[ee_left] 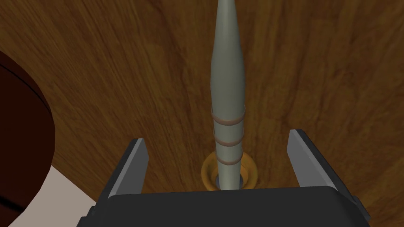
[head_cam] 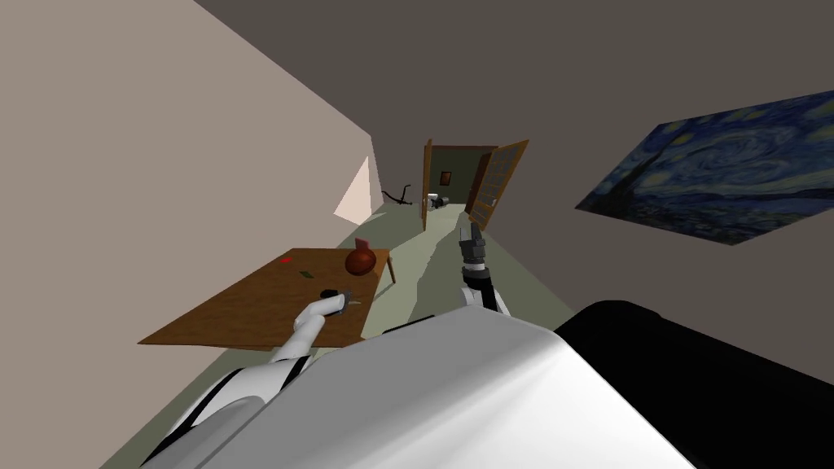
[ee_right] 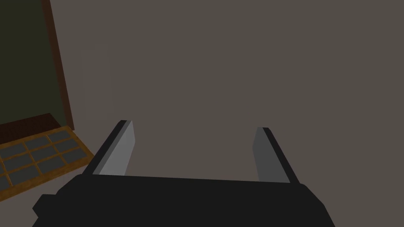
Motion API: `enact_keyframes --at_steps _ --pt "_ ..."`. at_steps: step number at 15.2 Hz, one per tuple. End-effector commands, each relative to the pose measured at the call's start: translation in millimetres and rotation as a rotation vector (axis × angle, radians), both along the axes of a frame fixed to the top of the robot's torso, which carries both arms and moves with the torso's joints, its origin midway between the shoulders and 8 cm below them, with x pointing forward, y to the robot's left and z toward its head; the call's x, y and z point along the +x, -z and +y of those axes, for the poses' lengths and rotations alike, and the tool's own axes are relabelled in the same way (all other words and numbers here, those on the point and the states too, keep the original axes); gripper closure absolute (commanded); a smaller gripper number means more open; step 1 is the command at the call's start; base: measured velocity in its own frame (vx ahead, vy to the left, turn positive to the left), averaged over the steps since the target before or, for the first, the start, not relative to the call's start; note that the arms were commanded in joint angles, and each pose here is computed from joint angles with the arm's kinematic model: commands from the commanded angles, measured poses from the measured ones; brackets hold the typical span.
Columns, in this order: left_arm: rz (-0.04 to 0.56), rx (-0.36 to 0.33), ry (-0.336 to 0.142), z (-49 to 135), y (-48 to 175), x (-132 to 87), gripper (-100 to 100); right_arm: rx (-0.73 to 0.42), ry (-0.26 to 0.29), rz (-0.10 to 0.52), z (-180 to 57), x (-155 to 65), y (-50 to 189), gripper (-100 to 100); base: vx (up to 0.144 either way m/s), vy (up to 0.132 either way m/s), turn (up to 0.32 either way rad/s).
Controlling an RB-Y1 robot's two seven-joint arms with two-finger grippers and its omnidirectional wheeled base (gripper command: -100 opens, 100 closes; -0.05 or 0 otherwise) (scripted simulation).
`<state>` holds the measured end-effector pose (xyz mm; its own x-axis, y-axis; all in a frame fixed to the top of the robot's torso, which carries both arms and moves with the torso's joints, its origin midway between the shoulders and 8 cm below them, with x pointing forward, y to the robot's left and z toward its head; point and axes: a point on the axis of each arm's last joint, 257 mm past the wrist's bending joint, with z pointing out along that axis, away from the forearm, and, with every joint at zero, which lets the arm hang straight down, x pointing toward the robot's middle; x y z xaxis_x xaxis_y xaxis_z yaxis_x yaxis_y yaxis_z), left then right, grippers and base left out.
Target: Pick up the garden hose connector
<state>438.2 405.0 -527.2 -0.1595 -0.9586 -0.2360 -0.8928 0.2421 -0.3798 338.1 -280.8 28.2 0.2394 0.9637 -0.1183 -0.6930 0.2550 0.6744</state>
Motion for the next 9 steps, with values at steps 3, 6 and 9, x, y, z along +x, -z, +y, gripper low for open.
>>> enact_keyframes --at_steps 3,6,9 --pt "0.002 0.000 -0.001 0.4 0.6 -0.9 100 0.000 0.000 0.000 0.0 0.0 0.0 0 0.007 0.006 0.014" --pt "0.000 0.000 0.004 3.6 -9.5 6.8 100 0.000 0.000 0.000 0.0 0.0 0.0 0 -0.013 -0.006 0.011" --pt "-0.004 0.000 0.004 4.4 -12.9 9.6 100 0.000 0.000 0.000 0.1 0.0 -0.1 0 -0.065 -0.048 0.022"
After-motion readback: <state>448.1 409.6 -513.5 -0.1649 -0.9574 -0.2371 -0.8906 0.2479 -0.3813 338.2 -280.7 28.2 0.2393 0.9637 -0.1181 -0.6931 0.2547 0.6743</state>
